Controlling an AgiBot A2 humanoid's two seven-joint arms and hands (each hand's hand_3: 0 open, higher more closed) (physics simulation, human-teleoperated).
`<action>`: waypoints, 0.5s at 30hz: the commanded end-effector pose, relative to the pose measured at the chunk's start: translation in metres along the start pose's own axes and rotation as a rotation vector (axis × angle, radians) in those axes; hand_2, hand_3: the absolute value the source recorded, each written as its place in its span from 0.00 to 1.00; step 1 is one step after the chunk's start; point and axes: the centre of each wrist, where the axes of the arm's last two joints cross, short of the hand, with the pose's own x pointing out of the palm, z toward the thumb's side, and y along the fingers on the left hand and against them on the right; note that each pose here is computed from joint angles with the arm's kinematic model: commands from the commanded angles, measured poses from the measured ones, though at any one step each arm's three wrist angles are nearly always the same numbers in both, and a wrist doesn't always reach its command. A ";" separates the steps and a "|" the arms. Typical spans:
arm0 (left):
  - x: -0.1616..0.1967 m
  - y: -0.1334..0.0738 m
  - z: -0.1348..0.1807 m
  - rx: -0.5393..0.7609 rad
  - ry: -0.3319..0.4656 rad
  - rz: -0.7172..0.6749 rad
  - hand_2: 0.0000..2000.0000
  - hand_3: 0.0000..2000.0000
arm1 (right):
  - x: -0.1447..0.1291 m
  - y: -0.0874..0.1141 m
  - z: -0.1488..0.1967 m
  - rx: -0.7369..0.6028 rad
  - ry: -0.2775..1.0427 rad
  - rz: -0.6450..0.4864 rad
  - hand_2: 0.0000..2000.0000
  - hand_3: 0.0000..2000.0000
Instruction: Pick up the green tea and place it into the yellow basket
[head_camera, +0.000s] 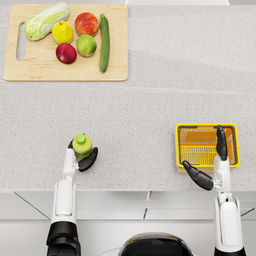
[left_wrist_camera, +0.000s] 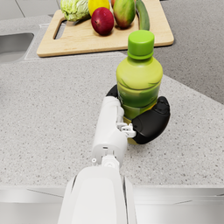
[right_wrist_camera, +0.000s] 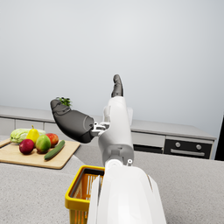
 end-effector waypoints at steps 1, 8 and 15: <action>0.002 -0.010 0.032 0.145 0.004 0.003 1.00 0.98 | 0.012 0.000 -0.007 0.028 -0.021 0.042 0.00 0.00; 0.030 -0.056 0.160 0.661 0.018 -0.074 1.00 1.00 | 0.078 0.000 -0.033 0.126 -0.146 0.237 0.00 0.00; 0.090 -0.086 0.198 0.848 0.032 -0.296 1.00 1.00 | 0.099 -0.026 -0.023 0.062 -0.207 0.252 0.00 0.00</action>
